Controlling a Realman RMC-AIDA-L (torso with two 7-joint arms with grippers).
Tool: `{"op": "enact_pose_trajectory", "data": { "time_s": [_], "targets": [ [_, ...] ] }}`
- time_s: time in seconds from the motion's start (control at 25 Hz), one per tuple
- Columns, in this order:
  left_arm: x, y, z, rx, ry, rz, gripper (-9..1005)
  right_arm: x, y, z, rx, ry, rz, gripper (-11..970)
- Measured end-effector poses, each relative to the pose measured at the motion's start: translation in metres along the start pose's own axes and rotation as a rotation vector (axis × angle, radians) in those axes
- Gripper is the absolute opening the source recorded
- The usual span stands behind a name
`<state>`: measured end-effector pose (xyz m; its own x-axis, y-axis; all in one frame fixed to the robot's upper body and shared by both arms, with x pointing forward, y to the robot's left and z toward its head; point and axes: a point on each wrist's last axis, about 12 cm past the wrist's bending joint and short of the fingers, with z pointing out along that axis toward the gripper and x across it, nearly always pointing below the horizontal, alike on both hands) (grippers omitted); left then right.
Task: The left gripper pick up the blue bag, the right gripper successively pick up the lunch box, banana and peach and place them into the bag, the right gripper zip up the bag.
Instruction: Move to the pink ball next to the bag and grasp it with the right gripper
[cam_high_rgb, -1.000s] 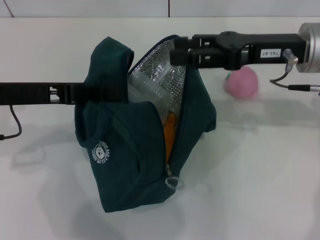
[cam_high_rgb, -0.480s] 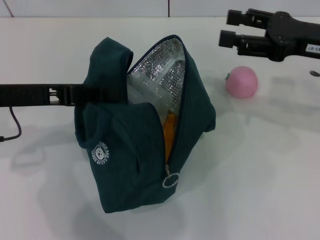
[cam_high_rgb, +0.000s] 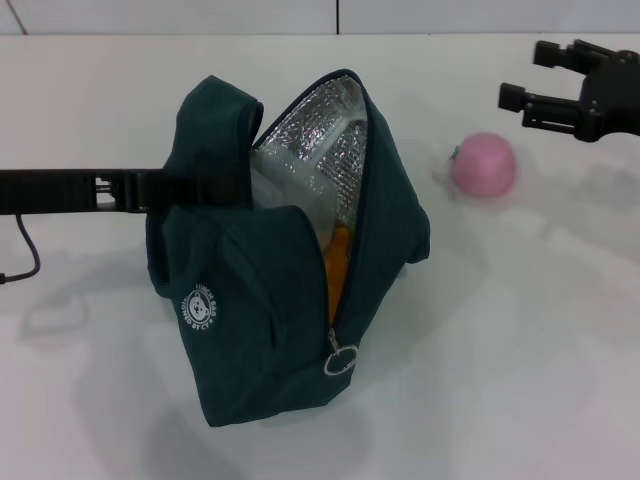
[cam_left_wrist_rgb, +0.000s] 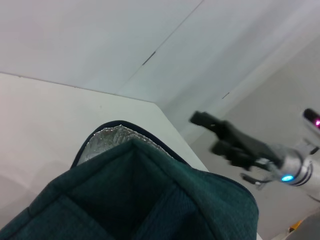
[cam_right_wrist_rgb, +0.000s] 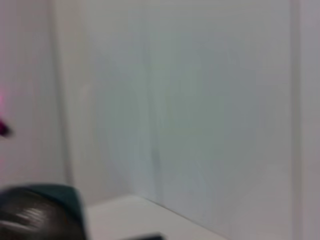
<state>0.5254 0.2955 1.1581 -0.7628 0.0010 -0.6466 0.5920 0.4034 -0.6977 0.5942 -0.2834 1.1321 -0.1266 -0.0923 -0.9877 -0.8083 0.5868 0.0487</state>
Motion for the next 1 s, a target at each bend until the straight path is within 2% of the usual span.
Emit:
{"op": "enact_pose_trajectory", "data": {
  "time_s": [0.2, 0.64, 1.0],
  "targets": [
    [0.0, 0.0, 0.002, 0.005, 0.0, -0.003, 42, 0.022, -0.008, 0.01, 0.136, 0.068, 0.036, 824],
    [-0.008, 0.0, 0.013, 0.039, 0.009, -0.001, 43, 0.049, 0.0, 0.049, 0.151, 0.224, 0.027, 820],
    [-0.013, -0.001, 0.016, 0.048, 0.013, 0.012, 43, 0.058, 0.0, 0.054, 0.188, 0.281, 0.017, 818]
  ]
}}
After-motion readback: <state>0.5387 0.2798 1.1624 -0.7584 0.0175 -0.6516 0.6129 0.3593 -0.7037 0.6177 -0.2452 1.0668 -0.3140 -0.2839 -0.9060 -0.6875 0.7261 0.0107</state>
